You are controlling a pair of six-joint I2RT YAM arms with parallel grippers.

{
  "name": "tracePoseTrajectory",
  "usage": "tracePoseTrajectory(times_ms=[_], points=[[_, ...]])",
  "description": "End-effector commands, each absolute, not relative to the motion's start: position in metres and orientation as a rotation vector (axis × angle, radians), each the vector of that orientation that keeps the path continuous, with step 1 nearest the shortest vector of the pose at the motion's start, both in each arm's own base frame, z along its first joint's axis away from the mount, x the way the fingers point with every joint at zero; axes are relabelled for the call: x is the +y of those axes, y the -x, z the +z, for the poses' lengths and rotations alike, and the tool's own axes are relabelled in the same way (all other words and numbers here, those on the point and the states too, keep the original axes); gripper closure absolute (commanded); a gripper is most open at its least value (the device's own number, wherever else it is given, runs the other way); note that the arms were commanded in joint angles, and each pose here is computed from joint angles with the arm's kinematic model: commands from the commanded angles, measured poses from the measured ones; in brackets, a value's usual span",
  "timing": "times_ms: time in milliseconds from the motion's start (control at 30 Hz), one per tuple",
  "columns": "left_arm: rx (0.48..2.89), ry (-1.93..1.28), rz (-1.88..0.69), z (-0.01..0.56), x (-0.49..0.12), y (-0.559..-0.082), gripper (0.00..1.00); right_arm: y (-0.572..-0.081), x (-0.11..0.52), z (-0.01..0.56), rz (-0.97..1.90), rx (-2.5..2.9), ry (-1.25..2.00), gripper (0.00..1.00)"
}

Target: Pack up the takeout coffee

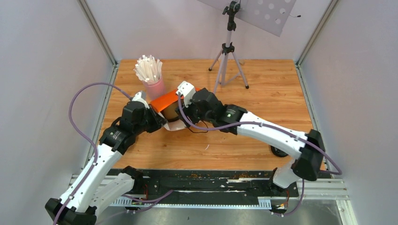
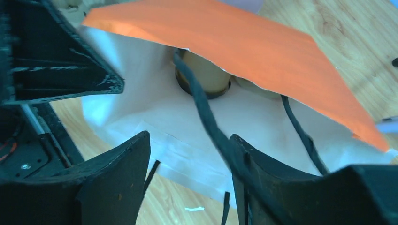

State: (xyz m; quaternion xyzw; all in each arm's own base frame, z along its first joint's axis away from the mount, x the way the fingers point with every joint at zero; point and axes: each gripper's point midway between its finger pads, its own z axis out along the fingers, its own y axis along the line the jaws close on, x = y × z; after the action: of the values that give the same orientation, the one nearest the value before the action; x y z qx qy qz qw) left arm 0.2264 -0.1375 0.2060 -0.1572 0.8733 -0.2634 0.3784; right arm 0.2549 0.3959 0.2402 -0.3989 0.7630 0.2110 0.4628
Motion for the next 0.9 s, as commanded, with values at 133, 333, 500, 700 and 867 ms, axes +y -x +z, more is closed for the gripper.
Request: tracePoseTrajectory(times_ms=[133, 333, 500, 700, 867], points=[[2.219, 0.328, -1.021, 0.252, -0.184, -0.218, 1.00, -0.236, 0.372, 0.274, 0.593, 1.901, 0.862, 0.32], [2.265, 0.361, -0.990, 0.240, -0.181, -0.216, 1.00, -0.237, 0.377, 0.262, 0.598, 1.982, 0.815, 0.35], [2.301, 0.397, -0.979, 0.234, -0.181, -0.215, 0.97, -0.239, 0.375, 0.245, 0.596, 2.025, 0.748, 0.35], [2.303, 0.444, -1.006, 0.238, -0.183, -0.215, 0.96, -0.256, 0.386, 0.219, 0.562, 1.996, 0.689, 0.24], [2.319, 0.458, -0.996, 0.238, -0.181, -0.211, 0.96, -0.265, 0.393, 0.208, 0.591, 1.889, 0.660, 0.23]])
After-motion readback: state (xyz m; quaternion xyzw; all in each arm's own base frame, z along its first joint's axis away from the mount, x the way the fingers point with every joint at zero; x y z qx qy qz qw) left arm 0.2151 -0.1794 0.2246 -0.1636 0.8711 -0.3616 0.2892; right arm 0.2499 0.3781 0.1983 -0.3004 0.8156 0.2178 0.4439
